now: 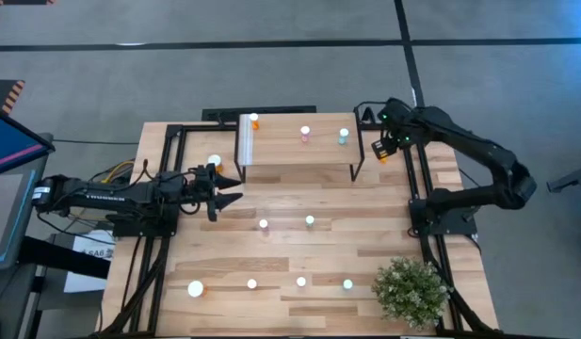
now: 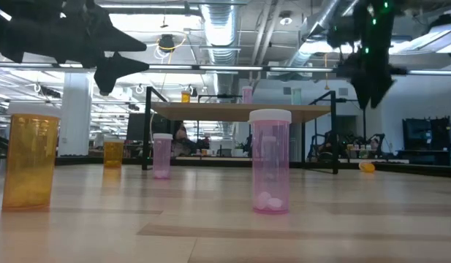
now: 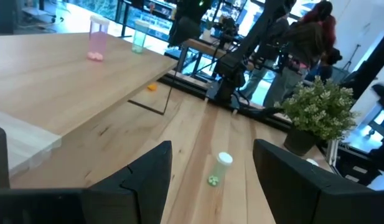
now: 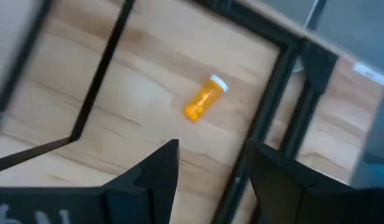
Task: Pick and place medicine bottles onto shelf by color
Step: Put the top small orange pill bottle on the shelf
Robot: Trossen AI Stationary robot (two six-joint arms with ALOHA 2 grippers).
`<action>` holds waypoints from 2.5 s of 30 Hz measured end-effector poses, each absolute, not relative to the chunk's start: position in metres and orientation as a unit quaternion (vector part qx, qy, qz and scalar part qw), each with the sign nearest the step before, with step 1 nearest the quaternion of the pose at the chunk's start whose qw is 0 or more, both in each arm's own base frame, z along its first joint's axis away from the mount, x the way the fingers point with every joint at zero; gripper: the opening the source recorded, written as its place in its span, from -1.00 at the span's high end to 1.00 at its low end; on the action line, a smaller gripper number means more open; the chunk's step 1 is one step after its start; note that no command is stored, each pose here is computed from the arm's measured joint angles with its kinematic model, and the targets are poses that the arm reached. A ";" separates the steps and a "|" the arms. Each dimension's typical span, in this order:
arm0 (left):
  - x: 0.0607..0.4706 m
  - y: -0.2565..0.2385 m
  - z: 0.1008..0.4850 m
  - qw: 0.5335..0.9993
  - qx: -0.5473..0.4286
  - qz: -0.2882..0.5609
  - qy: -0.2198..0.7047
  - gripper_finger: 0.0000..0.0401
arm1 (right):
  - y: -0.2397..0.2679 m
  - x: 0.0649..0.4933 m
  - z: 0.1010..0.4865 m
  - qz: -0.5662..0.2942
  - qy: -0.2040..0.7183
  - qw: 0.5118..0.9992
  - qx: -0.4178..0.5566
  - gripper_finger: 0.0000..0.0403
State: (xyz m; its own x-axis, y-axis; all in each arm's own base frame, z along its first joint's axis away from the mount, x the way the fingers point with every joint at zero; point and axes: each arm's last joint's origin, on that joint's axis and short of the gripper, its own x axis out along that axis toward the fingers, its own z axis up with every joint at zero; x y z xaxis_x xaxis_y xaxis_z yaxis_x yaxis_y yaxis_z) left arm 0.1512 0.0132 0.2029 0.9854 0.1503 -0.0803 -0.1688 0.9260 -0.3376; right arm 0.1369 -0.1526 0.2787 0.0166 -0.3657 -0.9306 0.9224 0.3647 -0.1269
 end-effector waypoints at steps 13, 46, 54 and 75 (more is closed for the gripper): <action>0.151 0.014 0.202 0.981 -0.169 0.088 0.029 -0.07 | -0.178 0.116 0.226 -0.468 0.459 0.638 0.405 -0.01; 0.151 0.013 0.202 0.982 -0.167 0.085 0.029 -0.07 | -0.219 0.134 0.173 -0.553 0.435 0.543 0.458 0.07; 0.151 0.013 0.202 0.982 -0.171 0.071 0.031 -0.07 | -0.218 0.137 0.172 -0.578 0.415 0.526 0.466 0.15; 0.151 0.012 0.202 0.983 -0.171 0.058 0.033 -0.07 | -0.198 0.140 0.155 -0.607 0.422 0.503 0.448 -0.39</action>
State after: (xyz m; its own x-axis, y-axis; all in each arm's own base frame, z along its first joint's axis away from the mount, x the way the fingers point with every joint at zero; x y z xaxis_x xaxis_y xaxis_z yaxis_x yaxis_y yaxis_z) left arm 0.1513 0.0119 0.2025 0.9910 0.1030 -0.0851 -0.1257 0.9345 -0.3331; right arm 0.1400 -0.1977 0.1555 -0.0925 -0.2328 -0.9681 0.9884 -0.1387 -0.0611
